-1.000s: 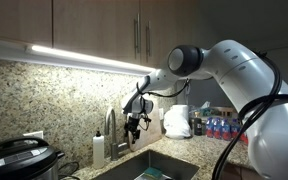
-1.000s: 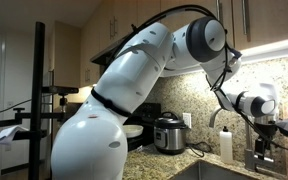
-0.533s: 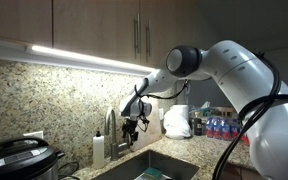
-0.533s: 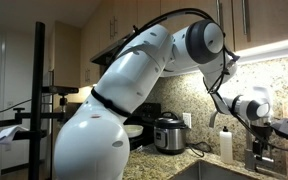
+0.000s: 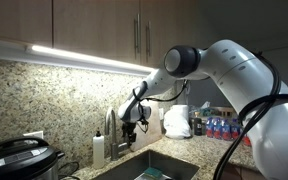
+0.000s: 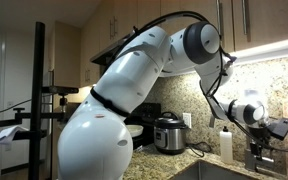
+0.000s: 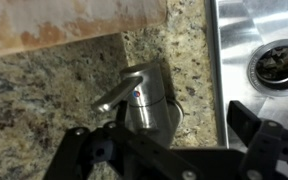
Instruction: Turn the tap faucet to the left, then open the tap
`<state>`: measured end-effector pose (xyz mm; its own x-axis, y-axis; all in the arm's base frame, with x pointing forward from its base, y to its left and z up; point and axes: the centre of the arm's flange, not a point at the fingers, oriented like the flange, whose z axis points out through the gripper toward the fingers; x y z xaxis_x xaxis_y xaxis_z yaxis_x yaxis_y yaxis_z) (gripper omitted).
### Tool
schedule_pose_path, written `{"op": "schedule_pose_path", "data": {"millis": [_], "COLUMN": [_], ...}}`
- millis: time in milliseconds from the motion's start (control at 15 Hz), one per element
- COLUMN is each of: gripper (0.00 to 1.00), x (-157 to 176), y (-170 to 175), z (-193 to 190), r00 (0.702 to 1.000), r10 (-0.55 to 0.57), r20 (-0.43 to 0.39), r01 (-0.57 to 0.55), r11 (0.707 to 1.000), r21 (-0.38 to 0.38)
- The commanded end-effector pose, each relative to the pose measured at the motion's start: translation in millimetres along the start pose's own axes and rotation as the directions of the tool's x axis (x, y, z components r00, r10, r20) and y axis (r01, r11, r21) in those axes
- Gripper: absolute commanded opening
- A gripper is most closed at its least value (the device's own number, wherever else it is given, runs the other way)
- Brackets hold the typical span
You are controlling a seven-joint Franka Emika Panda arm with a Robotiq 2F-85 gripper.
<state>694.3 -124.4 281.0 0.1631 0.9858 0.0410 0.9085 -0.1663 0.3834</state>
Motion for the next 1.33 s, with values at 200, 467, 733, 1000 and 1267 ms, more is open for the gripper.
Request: {"op": "schedule_pose_path", "data": {"millis": [200,467,733,1000,1267], "gripper": [1.00,1.00,1.00,1.00,1.00], "x": [-0.2,-1.4,3.9,10.0,17.4], "y": [-37.7,-41.4,-39.8,-35.9,-30.8], "z": [-21.0,-31.4,-40.5,-41.7,-33.0], "r00": [0.953,0.948,0.967,0.970,0.974], "r10": [0.302,0.314,0.246,0.235,0.220], "r20": [0.026,0.055,0.063,0.063,0.057], "r01": [-0.295,-0.300,-0.233,-0.221,-0.209], "r11": [0.944,0.937,0.959,0.959,0.966], "r21": [-0.147,-0.178,-0.163,-0.175,-0.152]}}
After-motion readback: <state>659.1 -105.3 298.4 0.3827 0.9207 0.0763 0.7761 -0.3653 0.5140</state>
